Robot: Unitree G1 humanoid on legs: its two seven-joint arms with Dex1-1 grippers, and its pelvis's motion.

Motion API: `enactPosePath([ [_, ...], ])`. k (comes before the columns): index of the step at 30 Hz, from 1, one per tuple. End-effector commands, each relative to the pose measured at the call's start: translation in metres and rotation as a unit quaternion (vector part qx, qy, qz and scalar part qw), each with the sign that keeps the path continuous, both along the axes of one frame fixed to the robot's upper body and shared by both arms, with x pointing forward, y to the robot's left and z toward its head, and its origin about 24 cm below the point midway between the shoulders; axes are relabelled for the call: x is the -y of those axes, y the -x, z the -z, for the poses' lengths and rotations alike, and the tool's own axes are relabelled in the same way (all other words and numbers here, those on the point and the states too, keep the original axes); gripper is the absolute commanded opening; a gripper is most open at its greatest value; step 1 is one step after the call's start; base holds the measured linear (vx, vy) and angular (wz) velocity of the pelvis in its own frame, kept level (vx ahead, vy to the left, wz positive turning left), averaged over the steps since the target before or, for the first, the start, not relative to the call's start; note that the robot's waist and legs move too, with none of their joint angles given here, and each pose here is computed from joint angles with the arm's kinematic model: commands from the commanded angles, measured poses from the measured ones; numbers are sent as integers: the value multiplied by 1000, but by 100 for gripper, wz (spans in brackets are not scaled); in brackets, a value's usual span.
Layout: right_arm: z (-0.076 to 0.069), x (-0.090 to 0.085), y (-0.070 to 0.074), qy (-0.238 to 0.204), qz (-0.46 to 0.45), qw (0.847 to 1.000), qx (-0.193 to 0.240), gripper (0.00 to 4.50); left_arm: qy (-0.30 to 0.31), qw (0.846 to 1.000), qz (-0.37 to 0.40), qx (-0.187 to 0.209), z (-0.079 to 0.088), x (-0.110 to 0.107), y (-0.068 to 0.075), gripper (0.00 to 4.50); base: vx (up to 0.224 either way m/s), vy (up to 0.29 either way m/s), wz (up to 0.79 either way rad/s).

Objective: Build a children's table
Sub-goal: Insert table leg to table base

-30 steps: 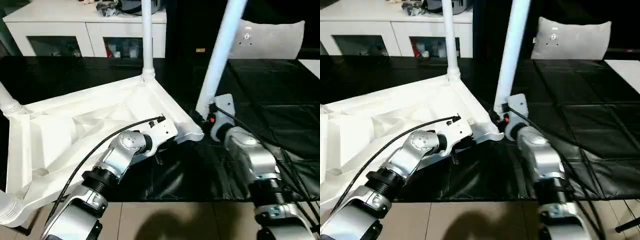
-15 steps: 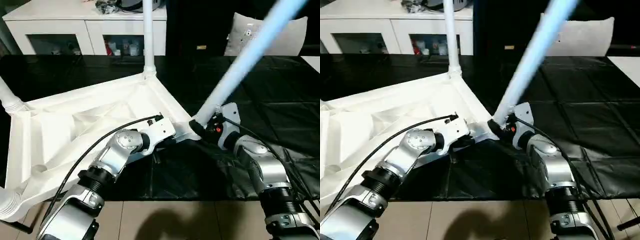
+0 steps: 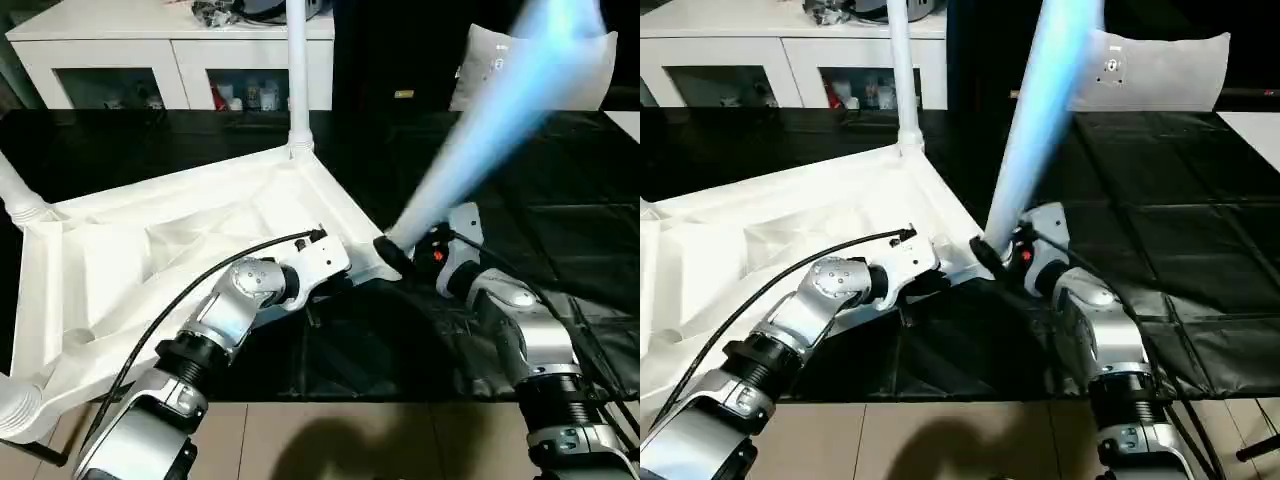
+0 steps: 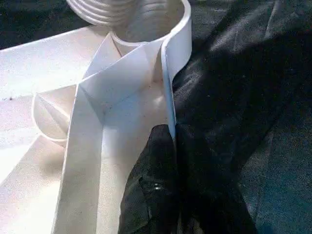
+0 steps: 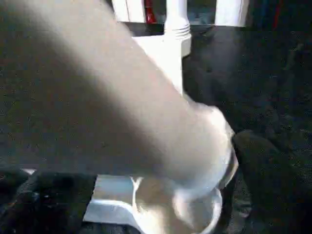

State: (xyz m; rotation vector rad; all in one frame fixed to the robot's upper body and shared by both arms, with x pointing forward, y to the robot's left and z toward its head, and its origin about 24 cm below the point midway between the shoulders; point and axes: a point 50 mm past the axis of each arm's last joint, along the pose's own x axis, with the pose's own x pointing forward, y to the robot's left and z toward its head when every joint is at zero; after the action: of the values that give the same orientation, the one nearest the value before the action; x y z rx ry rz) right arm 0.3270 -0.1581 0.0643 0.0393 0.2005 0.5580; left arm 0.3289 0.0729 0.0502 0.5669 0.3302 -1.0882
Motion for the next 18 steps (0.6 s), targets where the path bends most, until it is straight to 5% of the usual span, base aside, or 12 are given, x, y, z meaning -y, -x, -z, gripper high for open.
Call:
enactPosePath([
  [1, -7, -2, -3, -13, -8, 1000, 6, 410, -31, 999, 15, -16, 10, -3, 6, 0, 0, 0, 0],
  [13, -10, -7, -3, -26, -13, 1000, 5, 310, -26, 999, 22, -29, 12, 1, 13, 0, 0, 0, 0],
  [18, 0, -9, -5, -60, 37, 996, -49, 252, -7, 999, 15, -47, 14, 11, 18, 0, 0, 0, 0],
])
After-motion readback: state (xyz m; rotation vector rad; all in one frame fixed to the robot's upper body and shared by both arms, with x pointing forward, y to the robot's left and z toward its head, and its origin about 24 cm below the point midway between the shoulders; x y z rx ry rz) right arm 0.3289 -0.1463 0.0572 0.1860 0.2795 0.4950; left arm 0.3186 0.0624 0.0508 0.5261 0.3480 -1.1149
